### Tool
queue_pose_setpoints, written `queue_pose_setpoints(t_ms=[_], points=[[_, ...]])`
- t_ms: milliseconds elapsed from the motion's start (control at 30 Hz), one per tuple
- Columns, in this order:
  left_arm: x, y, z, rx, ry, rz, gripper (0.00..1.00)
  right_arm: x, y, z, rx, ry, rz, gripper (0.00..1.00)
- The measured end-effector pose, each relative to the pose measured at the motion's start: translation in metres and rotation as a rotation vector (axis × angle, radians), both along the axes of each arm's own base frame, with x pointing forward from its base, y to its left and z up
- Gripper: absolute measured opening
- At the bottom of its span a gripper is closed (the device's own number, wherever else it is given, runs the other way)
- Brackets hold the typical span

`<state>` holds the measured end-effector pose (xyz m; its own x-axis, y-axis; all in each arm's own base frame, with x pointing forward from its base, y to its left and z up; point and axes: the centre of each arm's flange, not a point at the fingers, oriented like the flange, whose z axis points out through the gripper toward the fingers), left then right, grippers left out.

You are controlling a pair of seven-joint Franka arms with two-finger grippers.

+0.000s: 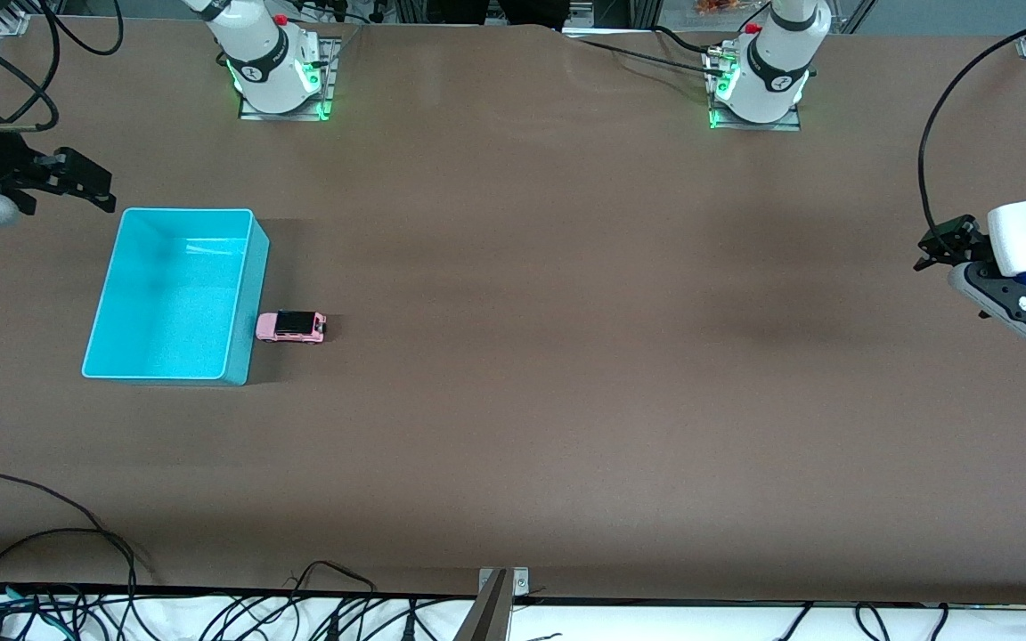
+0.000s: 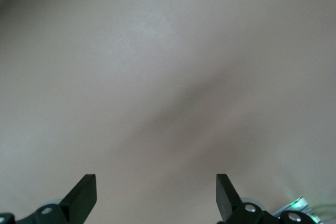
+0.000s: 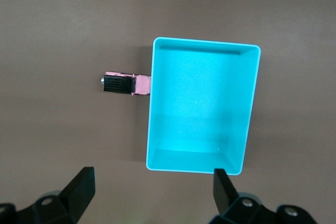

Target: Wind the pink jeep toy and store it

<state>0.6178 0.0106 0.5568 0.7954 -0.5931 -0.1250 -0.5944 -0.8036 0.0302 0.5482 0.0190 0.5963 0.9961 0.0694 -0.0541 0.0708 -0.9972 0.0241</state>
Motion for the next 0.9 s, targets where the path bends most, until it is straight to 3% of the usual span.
queue_pose_setpoints(t_ms=[133, 400, 733, 900], points=[[-0.011, -0.019, 0.012, 0.018, -0.015, 0.097, 1.0, 0.007, 0.011, -0.016, 0.004, 0.029, 0.053, 1.0], [-0.034, -0.02, 0.036, 0.037, -0.082, 0.239, 1.0, 0.022, 0.042, -0.051, 0.024, 0.078, 0.312, 1.0], [-0.079, -0.037, 0.045, -0.05, -0.098, 0.289, 1.0, 0.044, 0.069, -0.108, 0.084, 0.14, 0.768, 1.0], [-0.088, -0.053, 0.046, -0.048, -0.106, 0.346, 1.0, 0.064, 0.072, -0.168, 0.16, 0.175, 0.988, 1.0]])
